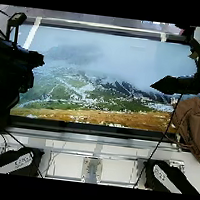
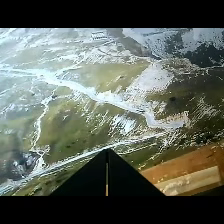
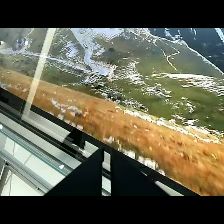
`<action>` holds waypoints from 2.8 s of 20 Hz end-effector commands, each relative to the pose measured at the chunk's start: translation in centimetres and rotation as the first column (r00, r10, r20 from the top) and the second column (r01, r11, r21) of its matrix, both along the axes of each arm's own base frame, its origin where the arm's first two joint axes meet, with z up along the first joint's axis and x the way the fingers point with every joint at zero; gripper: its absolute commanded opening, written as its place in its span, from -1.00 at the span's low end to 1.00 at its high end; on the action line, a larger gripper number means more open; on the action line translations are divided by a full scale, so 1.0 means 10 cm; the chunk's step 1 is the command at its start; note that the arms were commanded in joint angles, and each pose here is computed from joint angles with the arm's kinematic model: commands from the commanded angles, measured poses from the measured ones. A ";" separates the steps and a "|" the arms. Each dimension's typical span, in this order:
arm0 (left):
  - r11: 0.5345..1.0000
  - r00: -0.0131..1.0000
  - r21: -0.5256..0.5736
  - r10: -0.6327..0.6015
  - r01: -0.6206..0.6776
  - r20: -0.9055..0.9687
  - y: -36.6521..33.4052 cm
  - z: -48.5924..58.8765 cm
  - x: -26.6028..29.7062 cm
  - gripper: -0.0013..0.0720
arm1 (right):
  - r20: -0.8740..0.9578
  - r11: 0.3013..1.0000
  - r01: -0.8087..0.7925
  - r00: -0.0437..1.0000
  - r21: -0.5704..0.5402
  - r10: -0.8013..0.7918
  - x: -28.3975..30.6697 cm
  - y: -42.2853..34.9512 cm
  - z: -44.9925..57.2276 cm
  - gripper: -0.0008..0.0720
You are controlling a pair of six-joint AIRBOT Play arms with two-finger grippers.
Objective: Fold the clothes and pants, and hang the long-sleeved shirts on hangers.
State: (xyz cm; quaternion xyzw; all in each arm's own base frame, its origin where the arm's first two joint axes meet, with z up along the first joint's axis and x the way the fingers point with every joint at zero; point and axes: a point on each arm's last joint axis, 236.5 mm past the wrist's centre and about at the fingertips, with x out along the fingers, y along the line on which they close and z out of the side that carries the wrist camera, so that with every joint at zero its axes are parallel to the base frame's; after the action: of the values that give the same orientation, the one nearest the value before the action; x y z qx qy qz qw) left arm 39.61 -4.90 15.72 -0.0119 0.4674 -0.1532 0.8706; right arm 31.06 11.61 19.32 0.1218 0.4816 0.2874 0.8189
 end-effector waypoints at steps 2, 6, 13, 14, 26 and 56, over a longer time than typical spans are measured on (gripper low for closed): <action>1.000 1.000 0.000 0.001 -0.001 0.000 0.00 0.00 0.00 -0.93 | 0.000 1.000 -0.001 1.000 0.000 0.001 0.00 0.00 0.00 -0.75; 1.000 1.000 0.000 0.001 -0.001 0.000 0.01 0.00 0.00 -0.93 | -0.002 1.000 0.001 1.000 0.000 -0.001 0.00 0.00 0.00 -0.75; 1.000 0.999 0.000 0.019 -0.019 0.041 0.03 0.02 0.13 -0.93 | 0.011 1.000 0.011 1.000 0.002 -0.011 0.03 0.00 0.01 -0.75; 1.000 0.999 0.000 0.021 -0.021 0.042 0.03 0.00 0.15 -0.93 | 0.021 1.000 0.019 1.000 0.004 -0.019 0.06 -0.01 0.03 -0.75; 0.552 0.715 0.507 0.667 -0.662 0.207 3.14 -0.25 -0.06 0.59 | 0.100 0.997 0.083 0.992 -0.002 -0.083 0.28 -0.09 0.09 -0.75; 0.667 0.684 -0.554 0.695 -0.498 0.221 2.79 0.61 0.33 -0.93 | 0.133 0.980 0.188 0.975 -0.061 -0.178 0.35 -0.32 0.24 -0.75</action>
State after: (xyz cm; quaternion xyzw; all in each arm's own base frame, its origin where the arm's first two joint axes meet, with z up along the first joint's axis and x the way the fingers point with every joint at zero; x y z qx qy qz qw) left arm 40.43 32.77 12.32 -0.3587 0.2538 0.2314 0.8680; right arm 35.58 9.12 21.67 0.1437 0.4083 0.2088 0.8769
